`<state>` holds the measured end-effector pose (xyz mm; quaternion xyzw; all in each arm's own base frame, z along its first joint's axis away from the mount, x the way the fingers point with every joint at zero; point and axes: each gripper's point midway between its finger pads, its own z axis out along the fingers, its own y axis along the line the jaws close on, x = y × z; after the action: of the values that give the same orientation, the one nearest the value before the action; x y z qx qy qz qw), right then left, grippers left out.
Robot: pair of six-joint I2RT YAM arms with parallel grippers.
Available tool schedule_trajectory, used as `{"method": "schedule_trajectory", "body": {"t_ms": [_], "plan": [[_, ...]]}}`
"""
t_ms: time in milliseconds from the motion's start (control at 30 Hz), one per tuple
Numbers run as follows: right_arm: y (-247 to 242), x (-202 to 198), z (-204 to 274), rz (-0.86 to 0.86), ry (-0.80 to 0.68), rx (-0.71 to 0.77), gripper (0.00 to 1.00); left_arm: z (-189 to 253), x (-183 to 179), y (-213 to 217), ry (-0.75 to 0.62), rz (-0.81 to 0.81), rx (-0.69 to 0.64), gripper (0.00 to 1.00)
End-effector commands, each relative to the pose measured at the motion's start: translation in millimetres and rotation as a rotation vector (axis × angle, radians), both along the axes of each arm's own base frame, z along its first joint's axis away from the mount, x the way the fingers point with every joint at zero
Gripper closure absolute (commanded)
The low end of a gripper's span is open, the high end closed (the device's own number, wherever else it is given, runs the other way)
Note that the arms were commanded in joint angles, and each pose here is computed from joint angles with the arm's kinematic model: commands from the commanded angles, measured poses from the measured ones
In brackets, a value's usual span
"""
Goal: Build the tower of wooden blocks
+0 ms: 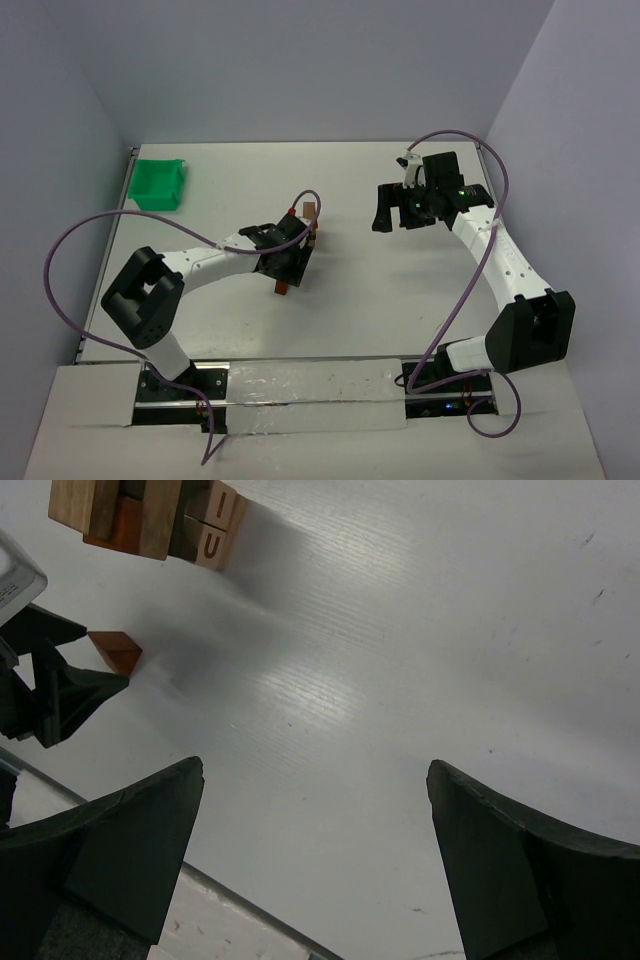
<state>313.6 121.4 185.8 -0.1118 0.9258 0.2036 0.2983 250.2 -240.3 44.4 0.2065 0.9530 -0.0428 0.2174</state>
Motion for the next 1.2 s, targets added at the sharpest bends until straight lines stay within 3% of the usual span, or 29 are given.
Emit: {"method": "schedule_trajectory", "body": {"t_ms": [0,200,700,733,833,900,933,1000,1167], "plan": [[-1.4,5.9,17.6,0.006,-0.058,-0.001,0.00,8.9,19.1,-3.2,-0.023,0.064,-0.011,0.31],[-2.0,4.9,18.6,0.005,-0.059,-0.003,0.00,7.3,27.6,0.9,-0.012,0.086,-0.009,0.40],[2.0,9.5,25.4,0.018,-0.059,0.014,0.00,17.4,17.3,6.8,-0.019,0.055,-0.048,0.92],[3.5,9.7,28.0,0.046,-0.076,0.011,0.00,21.4,17.6,5.6,-0.028,0.051,-0.065,1.00],[8.1,9.1,34.7,0.070,-0.093,0.032,0.00,49.6,19.5,1.2,-0.090,0.029,-0.165,1.00],[19.8,4.2,42.4,0.136,-0.107,0.077,0.00,104.0,15.3,-13.2,-0.190,-0.051,-0.365,1.00],[20.2,4.5,44.8,0.138,-0.113,0.079,0.00,103.8,19.8,-13.7,-0.214,-0.062,-0.373,1.00],[36.0,-3.2,58.1,0.223,-0.139,0.152,0.00,167.6,9.9,-30.5,-0.364,-0.208,-0.589,1.00],[68.2,-22.3,93.6,0.407,-0.219,0.311,0.00,247.2,-22.5,-40.6,-0.534,-0.474,-0.809,1.00]]}}
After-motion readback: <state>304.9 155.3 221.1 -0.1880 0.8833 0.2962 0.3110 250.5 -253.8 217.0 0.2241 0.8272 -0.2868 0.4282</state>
